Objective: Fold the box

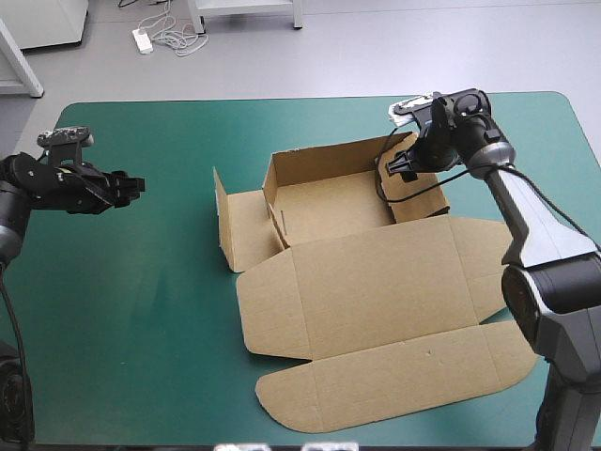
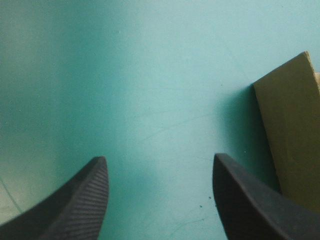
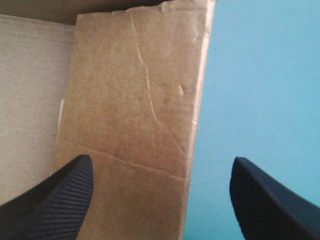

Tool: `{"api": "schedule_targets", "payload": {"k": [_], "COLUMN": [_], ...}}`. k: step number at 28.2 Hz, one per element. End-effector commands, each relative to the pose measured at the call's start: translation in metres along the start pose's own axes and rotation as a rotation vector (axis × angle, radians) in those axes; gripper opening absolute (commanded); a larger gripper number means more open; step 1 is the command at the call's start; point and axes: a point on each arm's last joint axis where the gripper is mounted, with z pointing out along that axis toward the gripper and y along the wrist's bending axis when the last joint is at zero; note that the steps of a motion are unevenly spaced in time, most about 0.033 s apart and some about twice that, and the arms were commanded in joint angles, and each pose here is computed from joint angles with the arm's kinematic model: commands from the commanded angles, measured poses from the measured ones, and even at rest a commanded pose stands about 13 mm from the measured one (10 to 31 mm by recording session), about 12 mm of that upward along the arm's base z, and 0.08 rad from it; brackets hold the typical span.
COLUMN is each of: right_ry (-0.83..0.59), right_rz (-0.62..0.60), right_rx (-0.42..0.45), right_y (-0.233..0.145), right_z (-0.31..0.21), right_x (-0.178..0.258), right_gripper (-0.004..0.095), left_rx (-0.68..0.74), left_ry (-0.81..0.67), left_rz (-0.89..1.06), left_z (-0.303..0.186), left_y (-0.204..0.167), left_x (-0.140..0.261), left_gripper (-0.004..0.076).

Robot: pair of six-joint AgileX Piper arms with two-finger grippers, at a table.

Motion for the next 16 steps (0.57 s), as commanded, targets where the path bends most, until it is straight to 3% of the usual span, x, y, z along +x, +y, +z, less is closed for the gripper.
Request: {"api": "schedule_targets", "payload": {"k": [1, 5, 8, 12, 13, 16], "right_ry": [-0.037, -0.002, -0.022, -0.034, -0.025, 0.005], "right_rz": [0.002, -0.001, 0.003, 0.005, -0.003, -0.007], "right_rx": [0.024, 0.021, 0.019, 0.021, 0.021, 0.019], "right_y": [-0.006, -0.005, -0.004, -0.004, -0.004, -0.004], "right_z": [-0.019, -0.002, 0.000, 0.001, 0.002, 0.007], "right_x": [-0.007, -0.007, -0.009, -0.011, -0.010, -0.008], "right_gripper": [0.0715, 0.0696, 0.0591, 0.0345, 0.0216, 0.0073], "left_rx": [0.002, 0.002, 0.002, 0.002, 0.002, 0.002], "left_ry": [-0.106, -0.106, -0.106, -0.106, -0.106, -0.106], "left_rz": [0.001, 0.001, 0.001, 0.001, 0.001, 0.001], "left_z": [-0.022, -0.022, -0.022, -0.022, -0.022, -0.022], "left_y": [-0.006, -0.006, -0.006, -0.006, -0.006, -0.006], "left_x": [-0.011, -0.011, -0.011, -0.011, -0.011, -0.011], "left_gripper": [0.0438, 0.0438, 0.0438, 0.0438, 0.0438, 0.0438]}}
